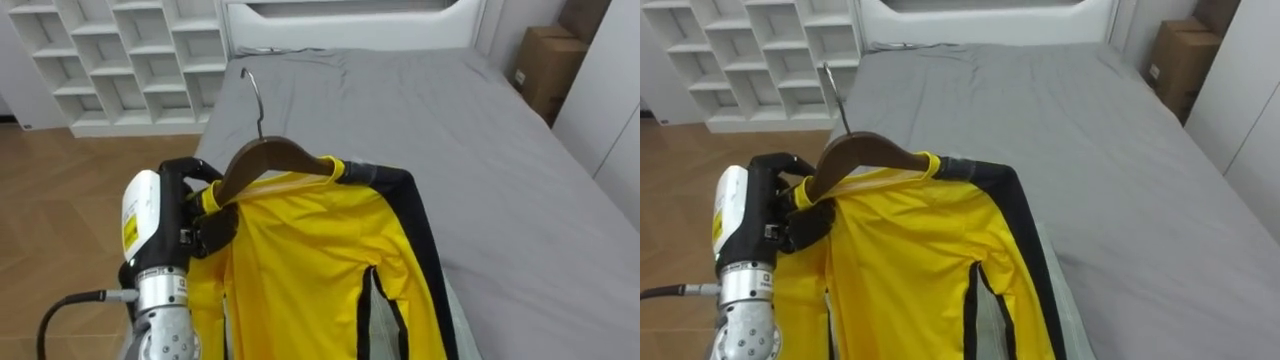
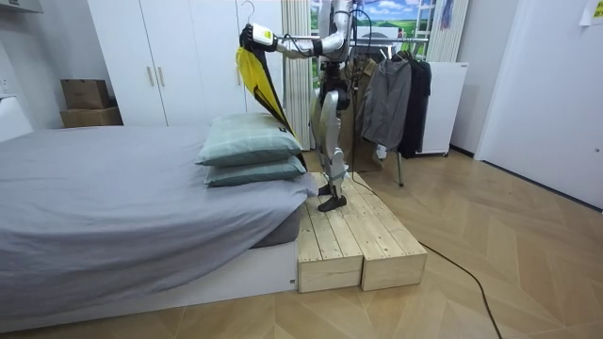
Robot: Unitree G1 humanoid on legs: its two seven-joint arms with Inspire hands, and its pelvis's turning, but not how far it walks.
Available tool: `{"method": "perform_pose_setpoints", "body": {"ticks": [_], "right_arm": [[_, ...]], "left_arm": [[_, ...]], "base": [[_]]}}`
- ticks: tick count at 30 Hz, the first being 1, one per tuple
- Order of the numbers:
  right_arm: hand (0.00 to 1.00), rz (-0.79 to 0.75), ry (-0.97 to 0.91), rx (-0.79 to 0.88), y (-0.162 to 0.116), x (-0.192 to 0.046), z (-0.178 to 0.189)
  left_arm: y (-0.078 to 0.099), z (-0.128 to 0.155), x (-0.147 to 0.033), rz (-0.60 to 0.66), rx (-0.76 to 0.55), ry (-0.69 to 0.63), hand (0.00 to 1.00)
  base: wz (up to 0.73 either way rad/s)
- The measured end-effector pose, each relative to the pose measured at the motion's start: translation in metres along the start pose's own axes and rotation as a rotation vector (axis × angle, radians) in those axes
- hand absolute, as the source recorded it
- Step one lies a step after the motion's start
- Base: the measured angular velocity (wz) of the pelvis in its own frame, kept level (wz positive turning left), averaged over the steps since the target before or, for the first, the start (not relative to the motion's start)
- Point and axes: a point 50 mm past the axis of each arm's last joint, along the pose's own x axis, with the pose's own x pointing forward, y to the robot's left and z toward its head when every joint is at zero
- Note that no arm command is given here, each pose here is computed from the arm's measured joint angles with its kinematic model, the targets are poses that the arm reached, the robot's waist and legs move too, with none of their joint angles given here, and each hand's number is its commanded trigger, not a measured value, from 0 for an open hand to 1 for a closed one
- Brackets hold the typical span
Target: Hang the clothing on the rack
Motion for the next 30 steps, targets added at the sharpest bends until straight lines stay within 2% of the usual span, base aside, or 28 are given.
{"method": "perform_pose_setpoints", "body": {"ticks": [17,25,30], "right_arm": [[0.0,-0.046,0.004,0.0,-0.003,0.0,-0.002],[0.0,-0.252,-0.027,-0.118,-0.013,-0.001,0.007],[0.0,-0.456,-0.108,-0.116,-0.023,-0.005,0.029]], "left_arm": [[0.001,-0.001,-0.003,0.005,0.001,0.001,1.0],[0.006,-0.001,-0.007,0.084,0.009,-0.003,1.0],[0.005,-0.004,-0.012,0.104,0.01,0.006,1.0]], "base": [[0.0],[0.0],[0.0]]}}
